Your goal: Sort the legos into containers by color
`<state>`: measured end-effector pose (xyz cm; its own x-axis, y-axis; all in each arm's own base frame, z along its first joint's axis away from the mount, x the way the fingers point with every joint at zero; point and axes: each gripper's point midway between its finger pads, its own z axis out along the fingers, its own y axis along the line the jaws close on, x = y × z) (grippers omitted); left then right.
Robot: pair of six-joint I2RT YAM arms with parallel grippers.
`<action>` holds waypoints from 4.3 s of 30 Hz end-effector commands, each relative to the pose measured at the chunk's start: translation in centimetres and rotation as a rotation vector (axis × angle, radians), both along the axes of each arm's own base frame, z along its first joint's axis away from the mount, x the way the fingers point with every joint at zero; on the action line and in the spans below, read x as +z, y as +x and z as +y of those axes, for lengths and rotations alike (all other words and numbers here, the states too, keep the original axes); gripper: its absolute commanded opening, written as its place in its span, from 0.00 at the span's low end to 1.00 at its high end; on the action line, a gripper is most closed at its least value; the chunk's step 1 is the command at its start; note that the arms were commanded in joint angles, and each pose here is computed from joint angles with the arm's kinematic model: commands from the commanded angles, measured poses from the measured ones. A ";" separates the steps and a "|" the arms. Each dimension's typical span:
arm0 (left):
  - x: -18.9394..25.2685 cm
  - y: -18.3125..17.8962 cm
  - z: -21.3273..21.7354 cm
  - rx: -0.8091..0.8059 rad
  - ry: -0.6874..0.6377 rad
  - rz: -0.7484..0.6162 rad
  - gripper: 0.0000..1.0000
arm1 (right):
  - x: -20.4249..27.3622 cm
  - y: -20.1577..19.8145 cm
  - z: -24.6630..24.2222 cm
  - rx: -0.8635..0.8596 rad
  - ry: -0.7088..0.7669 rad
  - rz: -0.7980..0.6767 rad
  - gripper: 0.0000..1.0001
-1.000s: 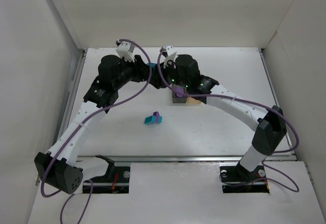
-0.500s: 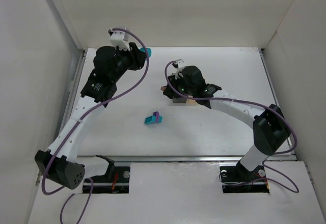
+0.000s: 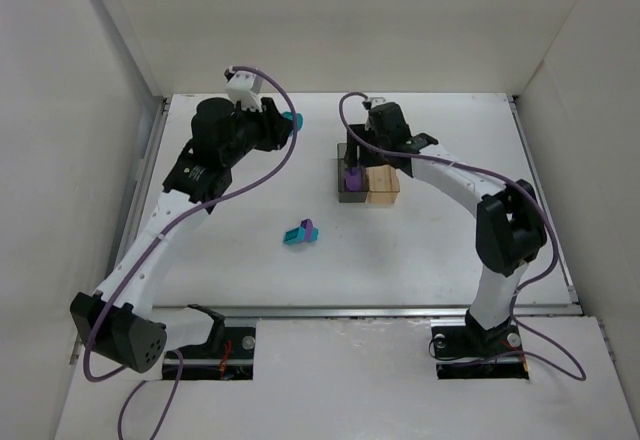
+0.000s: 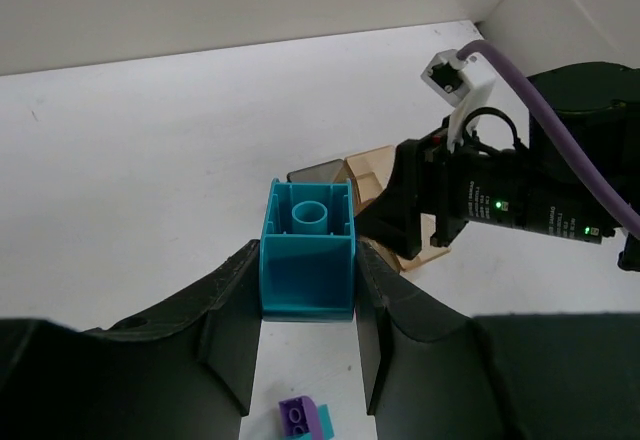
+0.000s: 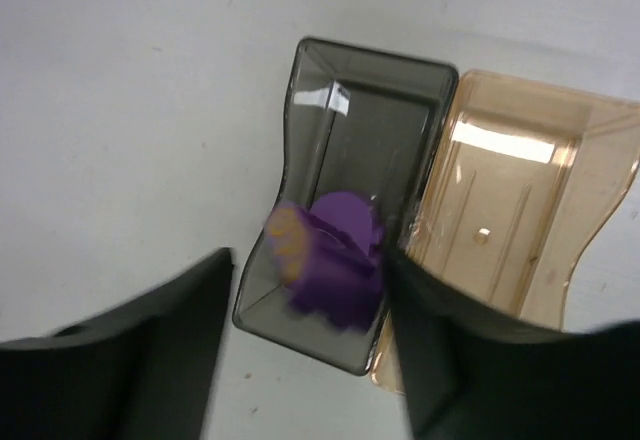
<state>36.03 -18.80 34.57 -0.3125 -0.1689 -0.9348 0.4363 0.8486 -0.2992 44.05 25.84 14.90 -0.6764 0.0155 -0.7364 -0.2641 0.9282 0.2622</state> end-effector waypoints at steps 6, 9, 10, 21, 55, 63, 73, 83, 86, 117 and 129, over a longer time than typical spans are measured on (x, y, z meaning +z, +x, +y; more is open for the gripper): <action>1.3 -1.7 -0.9 -0.105 0.003 -0.067 0.00 | 7.8 -0.9 0.6 0.085 0.057 -0.134 1.00; 1.4 -2.5 -2.3 -0.230 0.045 -0.141 0.00 | 12.1 -2.5 1.4 0.197 0.134 -0.219 1.00; 1.1 -3.8 -3.3 -0.340 0.068 -0.180 0.00 | 14.8 -3.5 1.2 0.258 0.157 -0.283 1.00; 2.7 -15.0 -6.9 -1.070 0.175 -0.664 0.00 | 18.8 -16.3 2.2 0.970 0.137 -0.488 0.91; 1.6 -14.6 -7.4 -1.047 0.127 -0.512 0.68 | 22.1 -17.6 6.5 0.854 0.149 -0.641 0.00; -0.4 -9.5 -5.5 -0.711 0.222 -0.433 1.00 | 15.3 -7.7 -0.4 0.262 0.117 -0.356 0.00; -9.6 -8.4 -2.2 -0.725 0.587 -0.369 0.95 | 2.1 -2.0 -7.6 -0.057 -0.021 -0.005 0.00; -16.7 -11.8 -0.7 -0.908 0.707 -0.284 0.79 | -0.3 -1.1 -8.0 -0.088 -0.062 0.083 0.47; -17.7 -13.2 -0.6 -0.989 0.723 -0.292 0.77 | 0.4 -1.0 -8.1 -0.102 -0.057 0.073 0.77; -29.6 -9.1 0.0 -0.955 0.891 -0.126 0.78 | 8.9 -5.1 -6.1 0.030 0.041 -0.122 0.89; -29.8 -10.4 -1.0 -0.970 0.826 -0.117 0.06 | 8.9 -5.9 -5.1 0.066 0.059 -0.132 0.89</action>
